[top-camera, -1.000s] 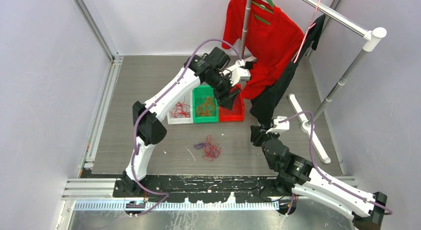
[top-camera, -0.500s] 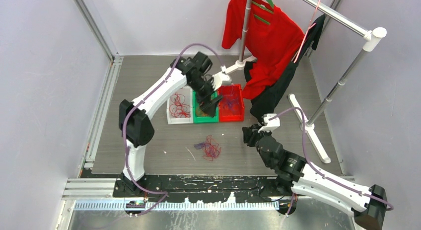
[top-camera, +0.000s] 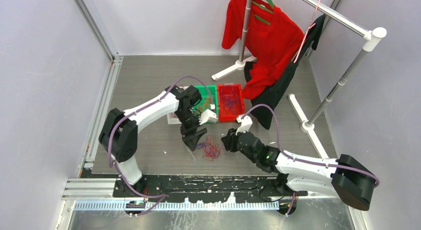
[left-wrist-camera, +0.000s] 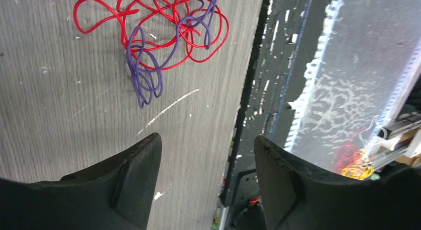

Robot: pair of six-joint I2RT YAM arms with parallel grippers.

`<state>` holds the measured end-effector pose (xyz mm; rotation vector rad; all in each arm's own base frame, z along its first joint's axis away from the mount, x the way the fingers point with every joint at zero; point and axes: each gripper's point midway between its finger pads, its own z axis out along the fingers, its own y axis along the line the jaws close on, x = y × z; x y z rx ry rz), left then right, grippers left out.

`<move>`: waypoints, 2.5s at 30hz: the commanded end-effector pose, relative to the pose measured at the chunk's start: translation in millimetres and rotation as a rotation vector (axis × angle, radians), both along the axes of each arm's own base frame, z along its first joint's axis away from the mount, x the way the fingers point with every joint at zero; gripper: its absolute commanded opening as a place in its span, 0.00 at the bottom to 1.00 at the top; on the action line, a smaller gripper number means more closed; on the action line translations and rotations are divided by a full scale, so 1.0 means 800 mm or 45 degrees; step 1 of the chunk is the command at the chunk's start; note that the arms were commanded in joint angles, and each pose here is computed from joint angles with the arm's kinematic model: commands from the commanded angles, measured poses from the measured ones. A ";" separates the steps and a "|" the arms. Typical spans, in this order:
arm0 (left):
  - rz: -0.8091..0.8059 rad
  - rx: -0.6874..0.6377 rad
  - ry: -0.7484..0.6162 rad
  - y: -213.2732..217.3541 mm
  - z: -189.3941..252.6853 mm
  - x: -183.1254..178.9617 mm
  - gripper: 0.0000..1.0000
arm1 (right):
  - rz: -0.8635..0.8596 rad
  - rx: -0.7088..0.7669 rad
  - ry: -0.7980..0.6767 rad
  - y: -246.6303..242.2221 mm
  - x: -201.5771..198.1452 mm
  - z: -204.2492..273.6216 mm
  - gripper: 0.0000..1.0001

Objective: Untangle the cables

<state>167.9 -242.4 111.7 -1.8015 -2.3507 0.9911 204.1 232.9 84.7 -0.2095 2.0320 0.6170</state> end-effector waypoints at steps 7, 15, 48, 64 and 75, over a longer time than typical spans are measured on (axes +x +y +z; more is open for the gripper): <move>-0.120 -0.062 -0.209 -0.036 -0.054 0.026 0.66 | -0.001 0.233 -0.016 0.020 0.000 0.026 0.35; -0.182 -0.055 -0.260 -0.026 -0.093 0.021 0.51 | -0.026 0.261 -0.017 0.010 -0.004 0.030 0.35; -0.160 -0.260 -0.404 -0.001 0.121 -0.023 0.00 | 0.179 0.153 0.026 0.084 0.011 -0.005 0.45; -0.049 -0.367 -0.730 0.017 0.249 -0.011 0.00 | 0.158 0.098 0.042 0.056 -0.009 -0.025 0.15; -0.009 -0.311 -0.698 0.021 0.210 -0.011 0.00 | 0.333 0.312 -0.373 0.046 -0.029 0.154 0.73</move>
